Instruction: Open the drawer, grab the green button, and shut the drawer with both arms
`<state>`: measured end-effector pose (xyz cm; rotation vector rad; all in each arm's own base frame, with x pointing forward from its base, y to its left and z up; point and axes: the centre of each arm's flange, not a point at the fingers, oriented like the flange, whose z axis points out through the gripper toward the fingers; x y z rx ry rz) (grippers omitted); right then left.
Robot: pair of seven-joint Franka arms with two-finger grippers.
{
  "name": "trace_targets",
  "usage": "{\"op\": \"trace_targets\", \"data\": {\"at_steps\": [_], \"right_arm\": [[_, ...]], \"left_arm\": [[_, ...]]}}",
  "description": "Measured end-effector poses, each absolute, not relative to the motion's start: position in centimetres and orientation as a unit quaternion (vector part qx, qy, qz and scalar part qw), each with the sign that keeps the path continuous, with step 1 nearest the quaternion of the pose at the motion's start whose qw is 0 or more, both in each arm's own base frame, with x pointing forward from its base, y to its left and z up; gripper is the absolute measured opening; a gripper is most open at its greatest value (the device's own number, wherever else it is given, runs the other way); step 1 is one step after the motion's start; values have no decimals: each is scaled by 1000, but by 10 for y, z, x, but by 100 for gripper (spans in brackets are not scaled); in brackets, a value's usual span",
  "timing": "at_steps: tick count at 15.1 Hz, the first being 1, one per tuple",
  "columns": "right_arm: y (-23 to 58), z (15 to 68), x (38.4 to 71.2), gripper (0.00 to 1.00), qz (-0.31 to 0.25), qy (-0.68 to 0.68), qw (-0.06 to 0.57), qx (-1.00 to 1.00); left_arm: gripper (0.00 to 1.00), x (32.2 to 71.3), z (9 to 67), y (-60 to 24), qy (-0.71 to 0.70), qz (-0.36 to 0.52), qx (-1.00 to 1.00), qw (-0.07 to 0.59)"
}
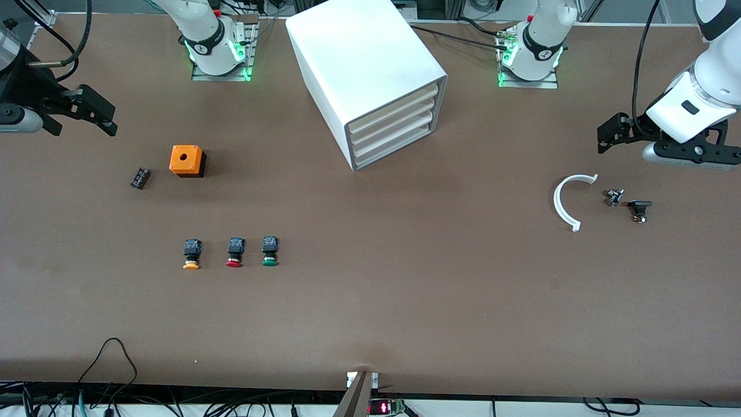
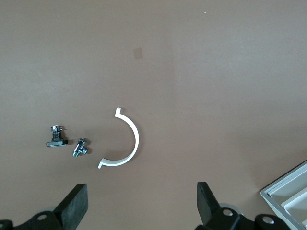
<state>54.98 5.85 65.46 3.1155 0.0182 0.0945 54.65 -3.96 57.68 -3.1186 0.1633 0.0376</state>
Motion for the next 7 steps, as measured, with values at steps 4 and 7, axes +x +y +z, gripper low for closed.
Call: {"op": "trace_targets", "data": {"at_steps": [4,7], "right_arm": [[59,651,554,100,28,6,12,1000],[59,651,554,100,27,6,12,1000]], "left_arm": [[100,546,581,-43,55,8,-998,9],[100,545,580,-48,60,11,-998,9]]}}
